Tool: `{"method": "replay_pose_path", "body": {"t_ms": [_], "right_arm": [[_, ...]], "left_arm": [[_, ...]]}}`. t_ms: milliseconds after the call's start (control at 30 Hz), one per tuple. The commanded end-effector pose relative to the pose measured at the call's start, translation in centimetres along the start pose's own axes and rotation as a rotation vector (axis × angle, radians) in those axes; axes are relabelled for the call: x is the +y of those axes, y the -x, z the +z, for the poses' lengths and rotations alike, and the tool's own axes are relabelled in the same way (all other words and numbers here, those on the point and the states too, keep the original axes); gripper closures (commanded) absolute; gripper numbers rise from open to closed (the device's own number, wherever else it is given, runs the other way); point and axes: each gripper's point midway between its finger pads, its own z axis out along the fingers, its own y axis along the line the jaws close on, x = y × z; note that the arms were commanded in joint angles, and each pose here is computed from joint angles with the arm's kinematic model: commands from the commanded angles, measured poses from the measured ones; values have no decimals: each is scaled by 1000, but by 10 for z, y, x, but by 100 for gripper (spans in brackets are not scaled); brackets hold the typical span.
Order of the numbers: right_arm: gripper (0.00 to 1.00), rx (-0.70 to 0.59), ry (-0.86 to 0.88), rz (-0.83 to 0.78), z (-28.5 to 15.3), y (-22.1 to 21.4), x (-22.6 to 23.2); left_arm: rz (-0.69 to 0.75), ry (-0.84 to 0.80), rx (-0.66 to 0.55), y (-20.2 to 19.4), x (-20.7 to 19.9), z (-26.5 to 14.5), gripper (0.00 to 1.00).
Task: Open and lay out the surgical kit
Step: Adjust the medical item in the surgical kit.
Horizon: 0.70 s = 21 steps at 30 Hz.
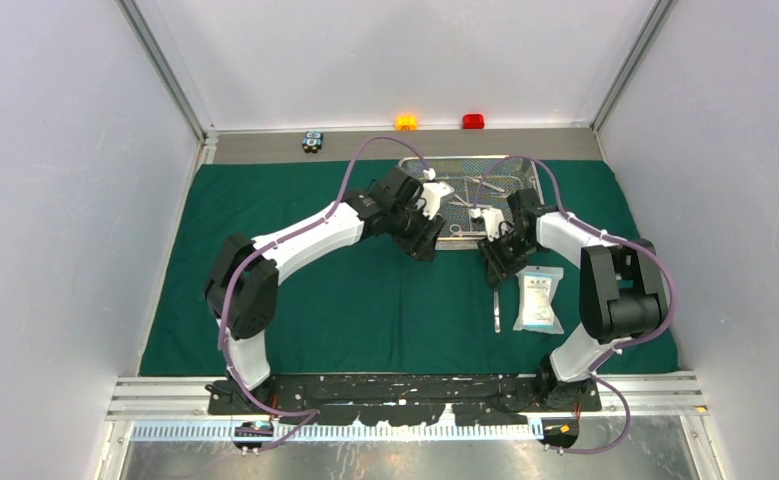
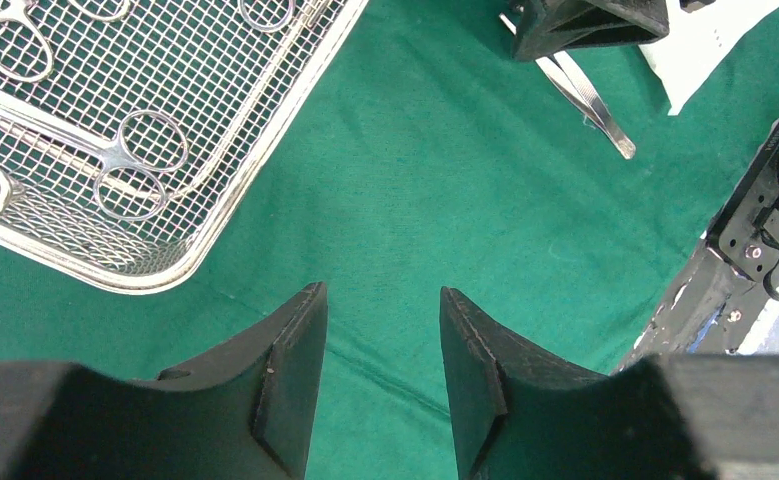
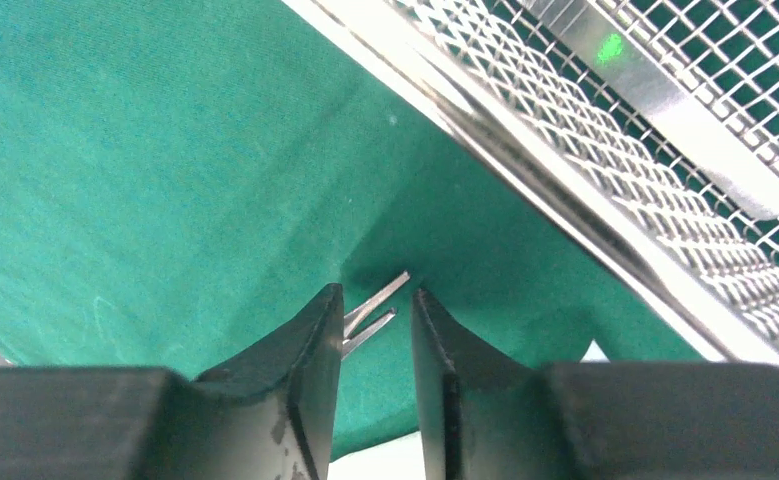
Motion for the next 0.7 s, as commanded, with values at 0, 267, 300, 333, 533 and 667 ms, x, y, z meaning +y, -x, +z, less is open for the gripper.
{"method": "replay_pose_path", "body": {"t_ms": [0,267,300,333,533,667], "right_arm": [[68,-52,-22,-7,-5,22,-4],[87,-56,6,15,-16,24,6],[88,-61,17,16,-18,25,9],[90,-66,25,20,-20,26,11],[99,-100,128,53,-28,34,32],[100,-105,256,116,-30,40,51]], "left_arm": [[37,5,-83,26,0,-11,53],[36,13,-75,24,4,-9,53],[38,13,-76,25,5,-9,53],[37,13,-74,24,5,-9,53],[34,10,-78,25,4,-11,53],[40,11,-78,26,4,-13,53]]}}
